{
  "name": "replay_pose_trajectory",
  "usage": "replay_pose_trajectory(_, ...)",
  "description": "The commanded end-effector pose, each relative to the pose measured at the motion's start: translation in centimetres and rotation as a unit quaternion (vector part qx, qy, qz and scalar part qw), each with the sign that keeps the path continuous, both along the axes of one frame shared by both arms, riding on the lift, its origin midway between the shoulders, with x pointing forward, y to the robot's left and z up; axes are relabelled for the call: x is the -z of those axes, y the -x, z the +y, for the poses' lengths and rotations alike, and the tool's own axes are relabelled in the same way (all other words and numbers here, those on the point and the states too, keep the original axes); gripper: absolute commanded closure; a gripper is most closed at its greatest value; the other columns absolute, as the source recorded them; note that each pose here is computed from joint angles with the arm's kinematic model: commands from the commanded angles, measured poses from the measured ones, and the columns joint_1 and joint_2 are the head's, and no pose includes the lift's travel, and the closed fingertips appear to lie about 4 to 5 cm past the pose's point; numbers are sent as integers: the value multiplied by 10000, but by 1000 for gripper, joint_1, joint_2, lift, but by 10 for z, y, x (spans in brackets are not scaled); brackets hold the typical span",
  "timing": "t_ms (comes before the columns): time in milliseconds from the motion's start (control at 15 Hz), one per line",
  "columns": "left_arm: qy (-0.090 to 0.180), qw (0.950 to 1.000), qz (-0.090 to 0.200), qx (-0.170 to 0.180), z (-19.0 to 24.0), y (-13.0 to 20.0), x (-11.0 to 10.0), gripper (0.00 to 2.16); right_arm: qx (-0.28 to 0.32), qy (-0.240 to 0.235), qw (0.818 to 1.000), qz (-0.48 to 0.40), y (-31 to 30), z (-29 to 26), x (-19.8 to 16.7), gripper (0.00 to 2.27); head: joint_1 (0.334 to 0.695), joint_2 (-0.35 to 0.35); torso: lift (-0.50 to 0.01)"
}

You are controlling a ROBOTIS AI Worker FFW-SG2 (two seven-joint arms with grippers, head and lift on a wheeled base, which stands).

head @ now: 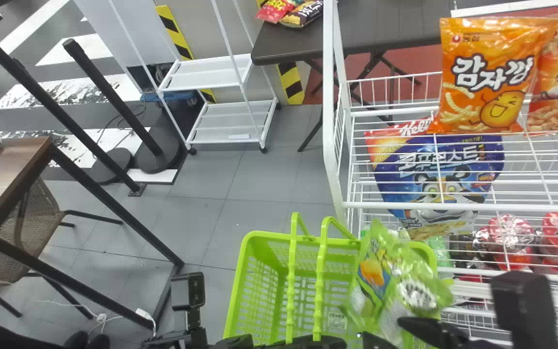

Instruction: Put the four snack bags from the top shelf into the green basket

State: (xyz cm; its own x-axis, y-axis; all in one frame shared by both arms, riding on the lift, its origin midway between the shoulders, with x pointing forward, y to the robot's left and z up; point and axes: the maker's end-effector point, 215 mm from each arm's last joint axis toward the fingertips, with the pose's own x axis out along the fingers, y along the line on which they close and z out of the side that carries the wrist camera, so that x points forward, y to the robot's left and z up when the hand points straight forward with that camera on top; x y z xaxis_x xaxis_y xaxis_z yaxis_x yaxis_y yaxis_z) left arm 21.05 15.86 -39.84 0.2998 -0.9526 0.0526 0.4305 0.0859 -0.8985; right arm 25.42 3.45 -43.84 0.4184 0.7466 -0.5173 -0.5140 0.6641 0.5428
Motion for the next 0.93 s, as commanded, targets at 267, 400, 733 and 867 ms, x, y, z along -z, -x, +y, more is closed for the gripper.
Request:
replay_pose_trajectory(267, 51, 10000, 9, 19, 0, 3, -1, 2148, 1349, -318, 9860, -930, -104, -106, -55, 46, 695, 350, 0)
replay_pose_trajectory(400, 62, 10000, 15, 24, 0, 4, -1, 2148, 1838, 190, 9715, -1483, -160, -147, -59, 46, 695, 225, 0)
replay_pose_trajectory(733, 71, 9999, 9, 91, -3, 5, -2, 2148, 2521, 653, 9278, -2673, -277, -190, -80, 53, 695, 33, 0)
replay_pose_trajectory(867, 73, 9999, 16, 89, -3, 5, -1, 2148, 2497, 669, 9278, -2690, -315, -184, -73, 53, 695, 3, 0)
